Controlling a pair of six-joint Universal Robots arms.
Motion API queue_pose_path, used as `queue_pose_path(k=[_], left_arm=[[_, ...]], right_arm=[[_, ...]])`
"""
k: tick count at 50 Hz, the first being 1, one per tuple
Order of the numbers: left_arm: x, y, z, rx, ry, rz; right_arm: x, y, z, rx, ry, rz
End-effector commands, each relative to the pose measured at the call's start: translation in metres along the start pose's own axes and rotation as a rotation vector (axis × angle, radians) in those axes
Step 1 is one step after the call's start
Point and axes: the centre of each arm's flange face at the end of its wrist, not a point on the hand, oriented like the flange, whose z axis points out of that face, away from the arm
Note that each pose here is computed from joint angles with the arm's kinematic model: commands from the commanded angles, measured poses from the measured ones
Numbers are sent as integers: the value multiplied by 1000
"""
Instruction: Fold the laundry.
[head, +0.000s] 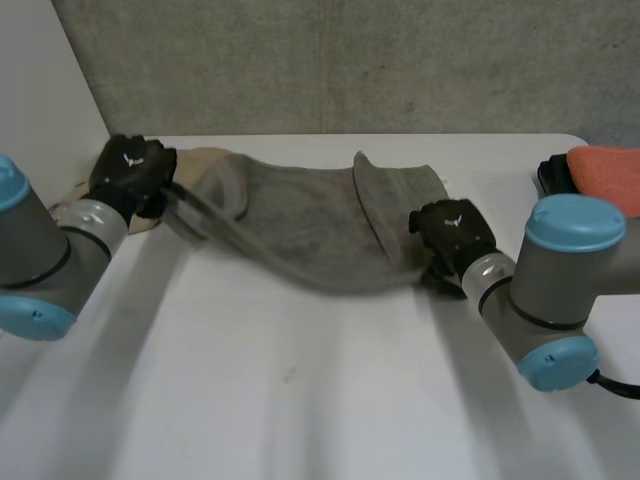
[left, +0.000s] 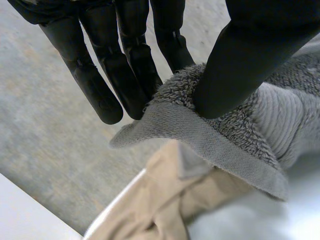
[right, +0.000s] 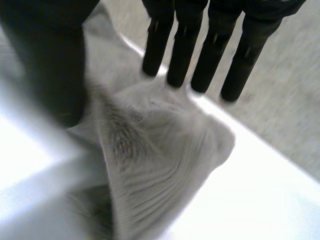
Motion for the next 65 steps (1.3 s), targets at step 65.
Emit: queue_pose_path(k=[65], left_arm=[[2, -15, -102, -403, 194, 161]], right_arm=[[80, -33, -71, -130, 50, -101]])
